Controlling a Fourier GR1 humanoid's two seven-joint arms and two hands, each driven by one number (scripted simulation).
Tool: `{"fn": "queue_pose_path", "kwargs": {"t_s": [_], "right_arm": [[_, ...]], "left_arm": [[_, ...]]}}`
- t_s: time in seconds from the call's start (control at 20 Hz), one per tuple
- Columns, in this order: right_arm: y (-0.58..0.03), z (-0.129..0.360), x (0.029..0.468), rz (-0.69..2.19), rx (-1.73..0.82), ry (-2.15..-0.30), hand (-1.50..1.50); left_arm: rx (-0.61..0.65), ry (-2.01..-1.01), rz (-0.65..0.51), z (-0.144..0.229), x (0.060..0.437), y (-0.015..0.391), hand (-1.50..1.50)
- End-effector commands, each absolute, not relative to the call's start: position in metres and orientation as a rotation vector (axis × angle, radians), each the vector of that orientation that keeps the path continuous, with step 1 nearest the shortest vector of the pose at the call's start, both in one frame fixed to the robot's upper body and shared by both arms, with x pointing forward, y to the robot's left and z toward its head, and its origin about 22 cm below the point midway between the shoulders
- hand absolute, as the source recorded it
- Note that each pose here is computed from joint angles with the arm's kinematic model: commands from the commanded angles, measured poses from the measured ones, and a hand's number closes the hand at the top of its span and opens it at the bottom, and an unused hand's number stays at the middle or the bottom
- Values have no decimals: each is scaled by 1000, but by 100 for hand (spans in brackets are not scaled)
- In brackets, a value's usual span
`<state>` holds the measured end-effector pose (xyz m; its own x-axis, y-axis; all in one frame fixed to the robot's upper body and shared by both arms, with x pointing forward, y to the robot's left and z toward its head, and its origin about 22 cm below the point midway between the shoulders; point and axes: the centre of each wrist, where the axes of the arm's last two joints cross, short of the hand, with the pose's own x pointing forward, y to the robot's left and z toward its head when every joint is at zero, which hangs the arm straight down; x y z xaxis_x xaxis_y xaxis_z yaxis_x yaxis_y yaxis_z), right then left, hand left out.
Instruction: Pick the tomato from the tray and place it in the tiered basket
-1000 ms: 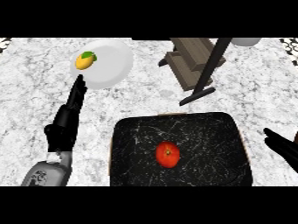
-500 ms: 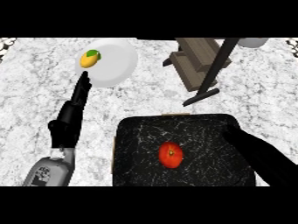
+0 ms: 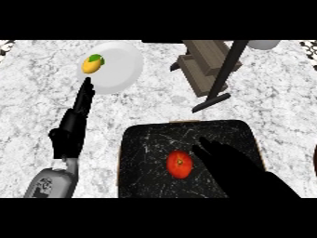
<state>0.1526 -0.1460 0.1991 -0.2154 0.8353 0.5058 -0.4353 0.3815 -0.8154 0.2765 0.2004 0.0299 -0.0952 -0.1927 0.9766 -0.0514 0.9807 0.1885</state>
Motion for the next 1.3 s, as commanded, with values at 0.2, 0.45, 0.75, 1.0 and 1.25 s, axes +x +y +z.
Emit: {"fn": "queue_pose_path", "kwargs": {"t_s": [0.2,0.45,0.75,1.0,1.25], "right_arm": [[-135,194,138,1255,-567,-1139,-150],[-123,187,148,1292,-631,-1125,-150],[-107,171,143,1364,-632,-1144,-150],[-94,174,155,1415,-702,-1179,-150],[-108,155,167,1372,-755,-1118,-150]], "left_arm": [[180,-1655,-120,34,268,204,0],[182,-1669,-109,28,268,190,0],[195,-1657,-101,33,275,196,0],[189,-1674,-112,42,276,194,0],[189,-1669,-102,33,265,188,0]]}}
